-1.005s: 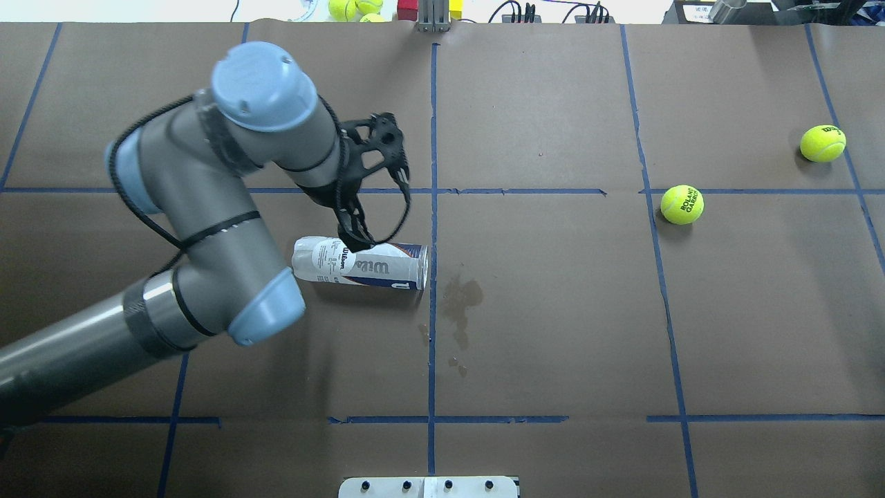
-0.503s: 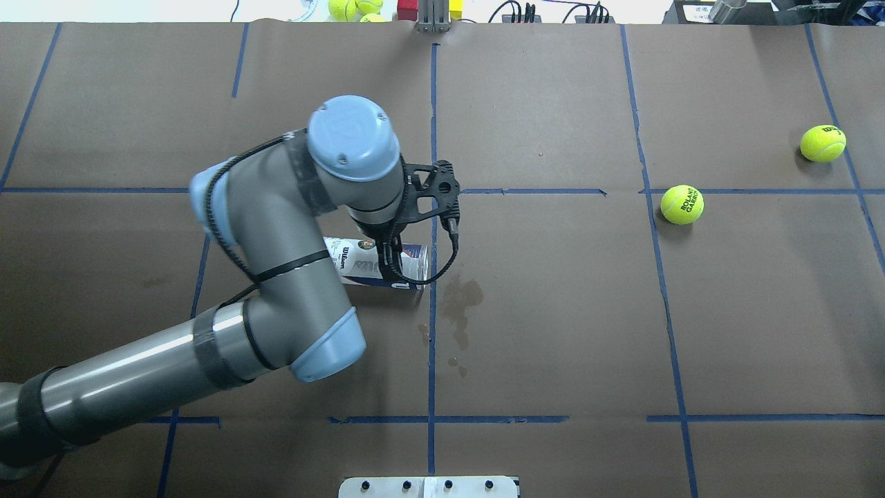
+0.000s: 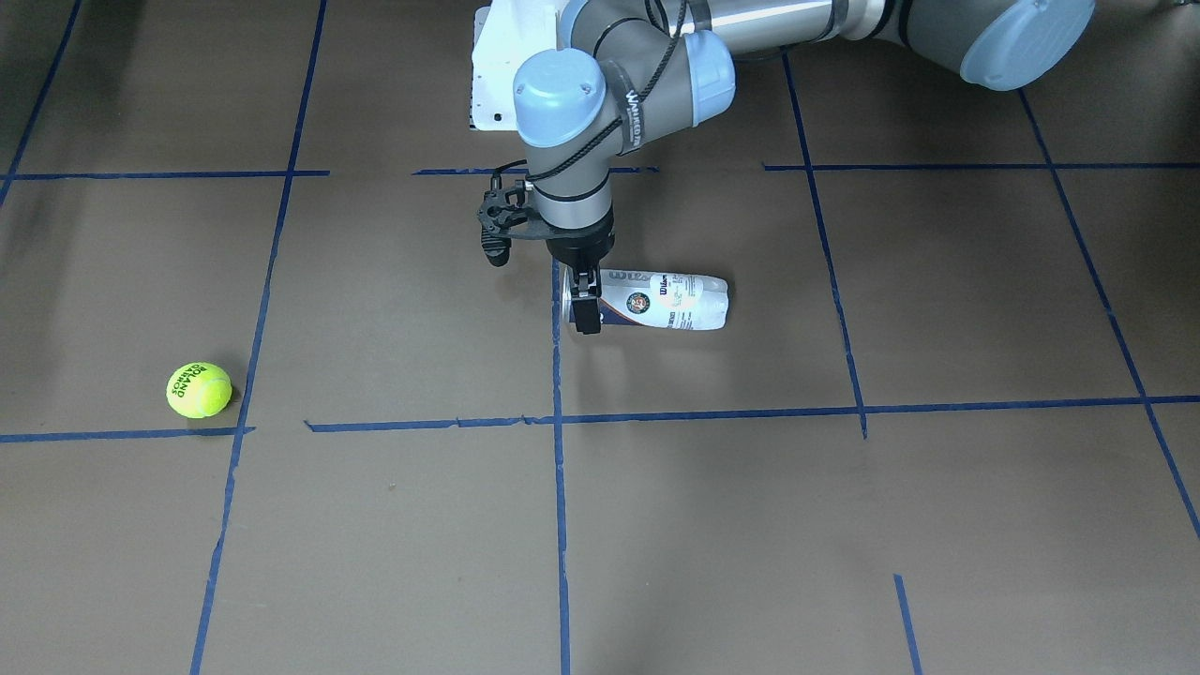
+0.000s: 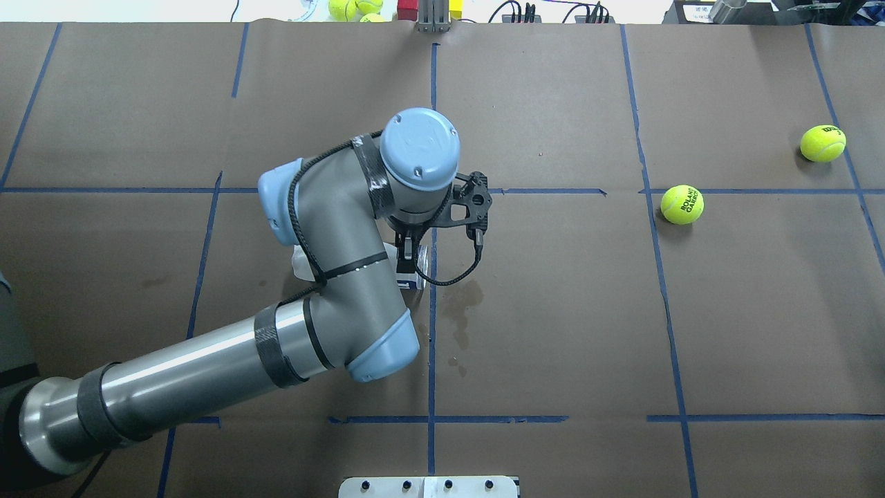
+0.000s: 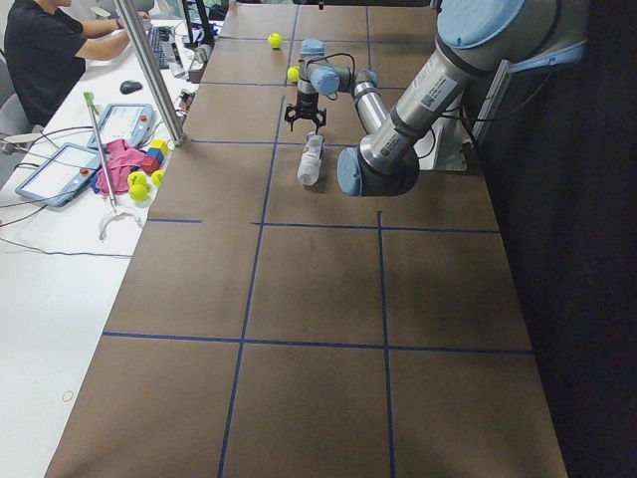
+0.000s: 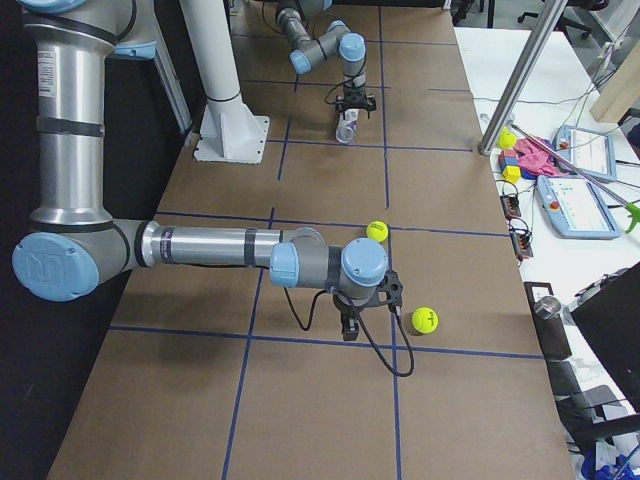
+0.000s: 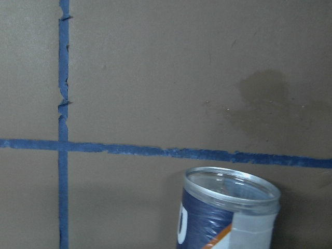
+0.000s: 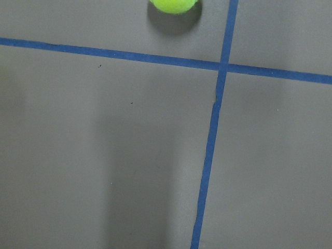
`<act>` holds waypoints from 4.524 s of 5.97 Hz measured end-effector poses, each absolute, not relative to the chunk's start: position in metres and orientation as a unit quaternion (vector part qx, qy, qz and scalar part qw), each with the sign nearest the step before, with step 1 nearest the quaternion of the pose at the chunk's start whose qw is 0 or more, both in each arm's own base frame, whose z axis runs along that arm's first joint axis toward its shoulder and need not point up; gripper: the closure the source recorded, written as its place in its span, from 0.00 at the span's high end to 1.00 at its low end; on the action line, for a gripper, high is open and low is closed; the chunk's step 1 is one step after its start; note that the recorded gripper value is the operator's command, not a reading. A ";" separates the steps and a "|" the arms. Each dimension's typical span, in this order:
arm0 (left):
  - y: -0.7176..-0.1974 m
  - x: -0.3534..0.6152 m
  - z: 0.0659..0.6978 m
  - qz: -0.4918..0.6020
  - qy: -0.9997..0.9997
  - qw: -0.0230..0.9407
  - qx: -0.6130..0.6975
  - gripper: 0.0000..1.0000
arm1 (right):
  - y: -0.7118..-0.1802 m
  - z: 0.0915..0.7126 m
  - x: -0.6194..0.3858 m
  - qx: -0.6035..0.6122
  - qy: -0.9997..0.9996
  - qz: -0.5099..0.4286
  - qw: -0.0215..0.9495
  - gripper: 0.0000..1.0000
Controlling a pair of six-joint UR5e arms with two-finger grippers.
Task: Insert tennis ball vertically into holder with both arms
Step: 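Close the left gripper on the can's open end and lift it, then rotate the can upright with the left gripper, open end up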
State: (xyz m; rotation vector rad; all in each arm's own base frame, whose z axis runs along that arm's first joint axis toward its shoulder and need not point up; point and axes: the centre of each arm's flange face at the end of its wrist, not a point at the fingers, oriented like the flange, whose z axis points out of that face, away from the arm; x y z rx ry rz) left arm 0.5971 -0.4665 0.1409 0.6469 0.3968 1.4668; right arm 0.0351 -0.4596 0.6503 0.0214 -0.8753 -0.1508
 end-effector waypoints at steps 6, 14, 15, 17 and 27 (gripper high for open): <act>-0.415 0.640 0.130 0.664 0.107 0.687 0.275 1.00 | -0.449 0.674 0.035 0.037 -0.426 -0.085 0.900 1.00; -0.421 0.668 0.162 0.668 0.077 0.688 0.274 1.00 | -0.448 0.675 0.035 0.038 -0.427 -0.086 0.899 1.00; -0.421 0.668 0.164 0.668 0.076 0.688 0.272 0.94 | -0.448 0.674 0.035 0.038 -0.427 -0.086 0.900 1.00; -0.421 0.669 0.165 0.668 0.076 0.689 0.271 0.77 | -0.449 0.674 0.035 0.039 -0.427 -0.086 0.900 1.00; -0.416 0.537 0.087 0.363 0.375 0.641 0.563 0.65 | -0.465 0.614 0.028 0.145 -0.469 -0.064 0.869 0.99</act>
